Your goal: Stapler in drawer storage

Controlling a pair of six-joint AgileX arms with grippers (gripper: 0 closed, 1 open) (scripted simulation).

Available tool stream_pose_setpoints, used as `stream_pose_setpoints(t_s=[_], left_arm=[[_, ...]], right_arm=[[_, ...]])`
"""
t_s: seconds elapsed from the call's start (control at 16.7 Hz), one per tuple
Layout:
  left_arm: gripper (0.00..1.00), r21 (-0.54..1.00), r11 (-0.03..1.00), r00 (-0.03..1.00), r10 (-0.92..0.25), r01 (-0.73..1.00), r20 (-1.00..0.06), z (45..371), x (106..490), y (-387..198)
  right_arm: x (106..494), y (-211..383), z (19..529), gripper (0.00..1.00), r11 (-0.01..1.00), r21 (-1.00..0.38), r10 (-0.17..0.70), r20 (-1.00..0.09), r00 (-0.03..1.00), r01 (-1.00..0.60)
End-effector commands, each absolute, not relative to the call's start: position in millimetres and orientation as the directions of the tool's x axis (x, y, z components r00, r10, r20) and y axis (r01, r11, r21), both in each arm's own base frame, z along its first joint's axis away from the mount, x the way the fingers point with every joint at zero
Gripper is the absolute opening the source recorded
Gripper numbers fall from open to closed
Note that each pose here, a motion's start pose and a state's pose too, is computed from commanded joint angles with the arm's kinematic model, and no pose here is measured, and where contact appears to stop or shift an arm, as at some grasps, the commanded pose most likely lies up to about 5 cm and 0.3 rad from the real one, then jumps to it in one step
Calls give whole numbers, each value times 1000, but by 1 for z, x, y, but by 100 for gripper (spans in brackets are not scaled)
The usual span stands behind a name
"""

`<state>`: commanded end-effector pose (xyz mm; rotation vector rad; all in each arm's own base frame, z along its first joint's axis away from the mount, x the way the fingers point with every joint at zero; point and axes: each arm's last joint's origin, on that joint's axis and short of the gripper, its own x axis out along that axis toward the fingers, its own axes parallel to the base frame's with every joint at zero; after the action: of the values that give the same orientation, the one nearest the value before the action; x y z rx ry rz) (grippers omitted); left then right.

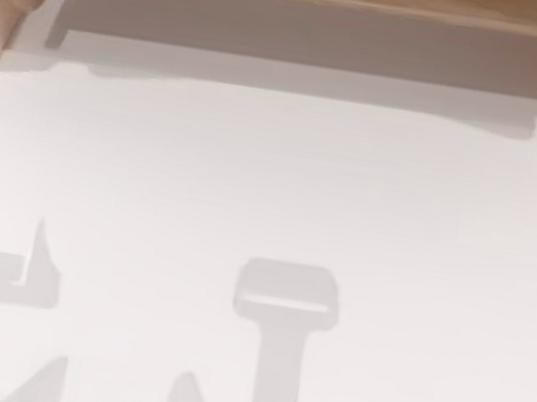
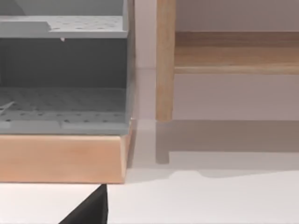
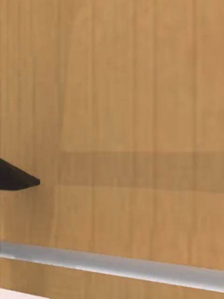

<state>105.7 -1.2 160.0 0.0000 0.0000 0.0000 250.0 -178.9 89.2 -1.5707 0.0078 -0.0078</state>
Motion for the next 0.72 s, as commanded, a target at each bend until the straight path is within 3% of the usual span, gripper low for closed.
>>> stream_pose_setpoints(t_s=[0.24, 0.72], left_arm=[[100, 0, 1000, 1000, 0, 0, 0, 160, 106, -1], [100, 0, 1000, 1000, 0, 0, 0, 160, 106, -1]], right_arm=[[250, -179, 89, 2, 0, -1000, -10, 0, 1000, 0], [250, -179, 89, 0, 0, -1000, -10, 0, 1000, 0]])
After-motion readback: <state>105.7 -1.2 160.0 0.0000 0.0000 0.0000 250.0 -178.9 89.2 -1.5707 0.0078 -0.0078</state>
